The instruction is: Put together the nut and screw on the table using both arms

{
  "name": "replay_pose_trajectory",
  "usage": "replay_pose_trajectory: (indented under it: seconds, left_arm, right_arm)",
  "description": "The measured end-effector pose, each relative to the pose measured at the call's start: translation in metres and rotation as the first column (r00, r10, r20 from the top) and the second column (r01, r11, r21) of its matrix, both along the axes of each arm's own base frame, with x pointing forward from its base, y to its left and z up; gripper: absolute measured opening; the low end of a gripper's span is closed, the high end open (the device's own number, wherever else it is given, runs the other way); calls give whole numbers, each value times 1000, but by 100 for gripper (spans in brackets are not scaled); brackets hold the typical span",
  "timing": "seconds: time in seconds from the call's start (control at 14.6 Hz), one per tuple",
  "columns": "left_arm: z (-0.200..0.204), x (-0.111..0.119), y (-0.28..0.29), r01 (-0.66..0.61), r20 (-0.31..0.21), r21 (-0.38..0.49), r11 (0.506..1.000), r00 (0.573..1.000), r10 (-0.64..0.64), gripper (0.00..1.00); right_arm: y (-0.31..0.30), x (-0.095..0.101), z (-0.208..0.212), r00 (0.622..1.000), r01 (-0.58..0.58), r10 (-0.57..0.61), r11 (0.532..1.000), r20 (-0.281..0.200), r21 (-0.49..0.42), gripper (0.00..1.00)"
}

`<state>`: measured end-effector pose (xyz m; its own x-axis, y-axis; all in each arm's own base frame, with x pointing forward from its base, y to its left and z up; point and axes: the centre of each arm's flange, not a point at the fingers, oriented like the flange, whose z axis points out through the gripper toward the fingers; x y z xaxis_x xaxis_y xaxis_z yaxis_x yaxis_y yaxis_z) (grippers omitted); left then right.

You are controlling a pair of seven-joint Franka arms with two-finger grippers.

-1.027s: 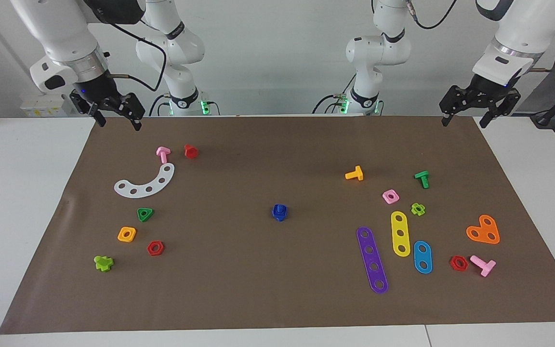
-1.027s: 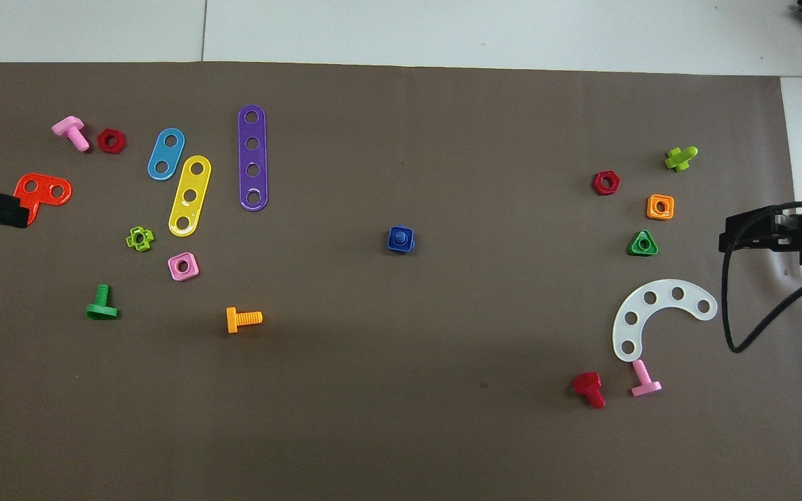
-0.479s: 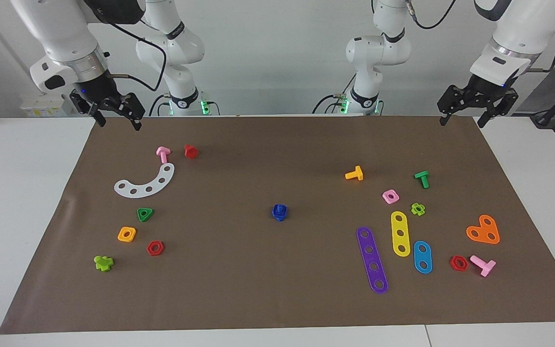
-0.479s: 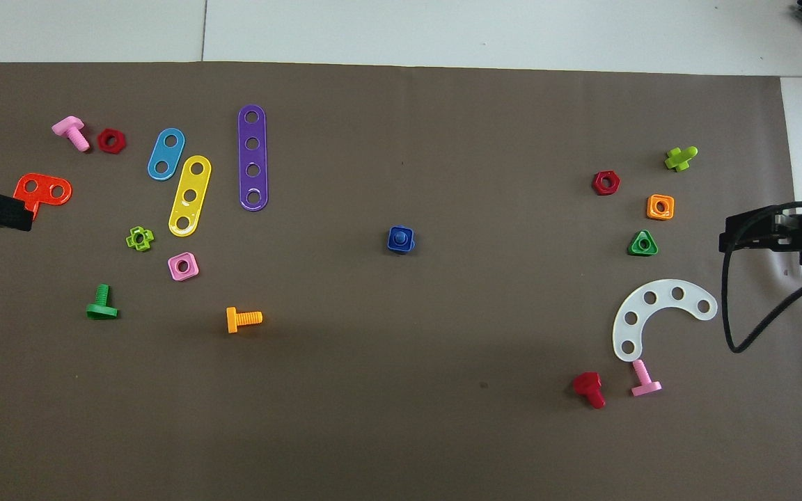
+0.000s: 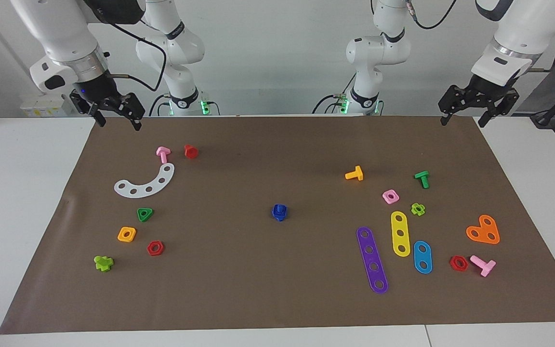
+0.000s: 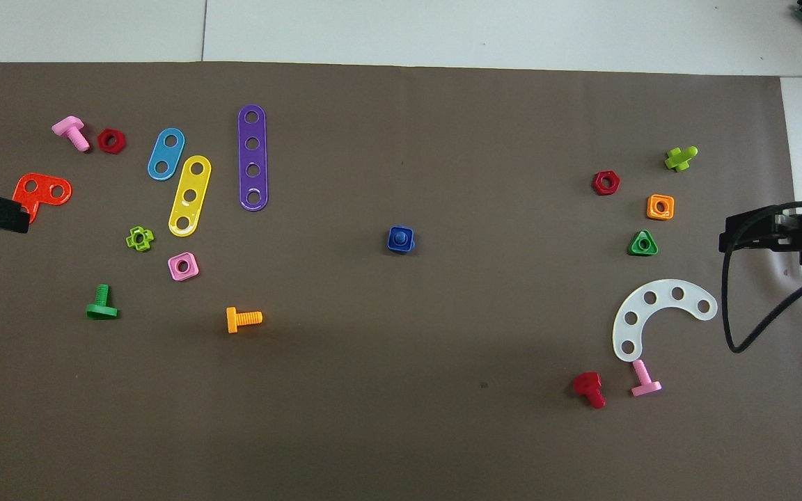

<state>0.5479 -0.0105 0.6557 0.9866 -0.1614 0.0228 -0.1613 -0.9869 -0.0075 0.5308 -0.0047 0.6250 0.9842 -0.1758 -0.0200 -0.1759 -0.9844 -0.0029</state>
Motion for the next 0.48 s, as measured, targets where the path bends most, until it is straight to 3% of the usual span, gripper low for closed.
replay_pose_trajectory:
  seconds: [0.48]
  left_arm:
    - [-2, 0, -2, -3, -4, 0, 1000, 1000, 3, 100]
  right_arm:
    - [0, 0, 0, 1000, 0, 0, 1000, 0, 0, 100]
